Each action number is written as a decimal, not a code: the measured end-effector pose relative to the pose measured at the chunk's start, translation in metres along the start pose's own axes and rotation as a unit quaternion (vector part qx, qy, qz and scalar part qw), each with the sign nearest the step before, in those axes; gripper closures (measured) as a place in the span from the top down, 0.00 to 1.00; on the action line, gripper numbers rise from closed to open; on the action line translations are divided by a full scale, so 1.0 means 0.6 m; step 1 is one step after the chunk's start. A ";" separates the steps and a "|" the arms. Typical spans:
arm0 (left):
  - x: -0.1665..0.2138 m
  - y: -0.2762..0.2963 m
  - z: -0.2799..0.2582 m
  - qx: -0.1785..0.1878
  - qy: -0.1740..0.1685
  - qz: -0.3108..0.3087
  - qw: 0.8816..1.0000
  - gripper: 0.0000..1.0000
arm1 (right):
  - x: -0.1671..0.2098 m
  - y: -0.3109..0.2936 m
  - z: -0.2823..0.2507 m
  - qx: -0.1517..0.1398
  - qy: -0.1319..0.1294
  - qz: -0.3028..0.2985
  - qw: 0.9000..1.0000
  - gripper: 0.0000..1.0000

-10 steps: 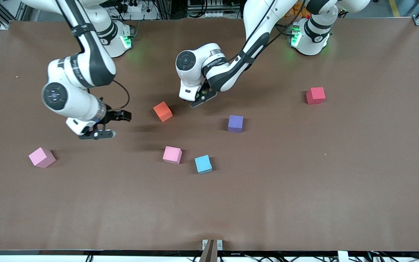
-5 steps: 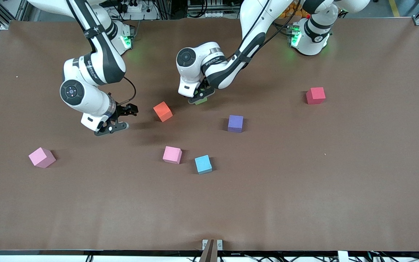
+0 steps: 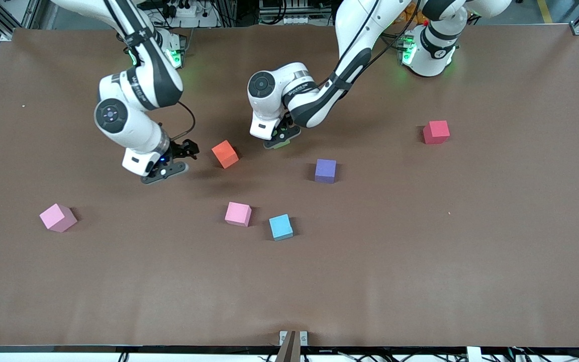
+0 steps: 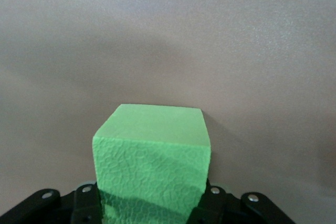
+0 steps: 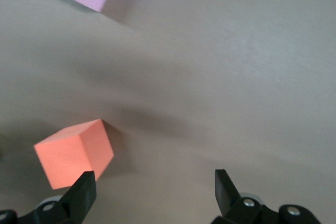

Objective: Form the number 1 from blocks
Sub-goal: 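Lift the green cube with the left gripper while the right gripper grasps orange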

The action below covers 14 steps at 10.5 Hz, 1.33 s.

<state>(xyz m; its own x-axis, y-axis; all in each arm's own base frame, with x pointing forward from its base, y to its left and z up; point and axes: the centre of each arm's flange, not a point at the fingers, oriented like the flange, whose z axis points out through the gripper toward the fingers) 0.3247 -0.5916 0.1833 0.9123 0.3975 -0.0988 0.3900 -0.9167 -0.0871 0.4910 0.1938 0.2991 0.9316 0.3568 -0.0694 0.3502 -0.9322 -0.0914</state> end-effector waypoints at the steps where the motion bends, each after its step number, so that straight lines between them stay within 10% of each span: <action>1: -0.009 -0.008 0.001 0.004 0.006 0.016 1.000 0.60 | 0.001 -0.022 0.002 0.000 0.006 -0.013 1.000 1.00; 7: -0.127 -0.095 -0.019 0.009 0.010 0.113 0.993 0.56 | -0.026 -0.054 0.045 0.031 0.025 0.010 0.999 1.00; 14: -0.087 -0.126 -0.034 -0.018 -0.048 0.174 0.983 0.56 | -0.036 -0.111 0.096 0.035 0.017 -0.008 0.999 1.00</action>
<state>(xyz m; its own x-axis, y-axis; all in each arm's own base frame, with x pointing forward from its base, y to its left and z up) 0.2502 -0.5441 0.2151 0.9761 0.0599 -0.2090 0.0619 -0.9981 0.0032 0.4417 0.2515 0.2494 0.9289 0.3689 -0.0331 0.3592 -0.9191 -0.1621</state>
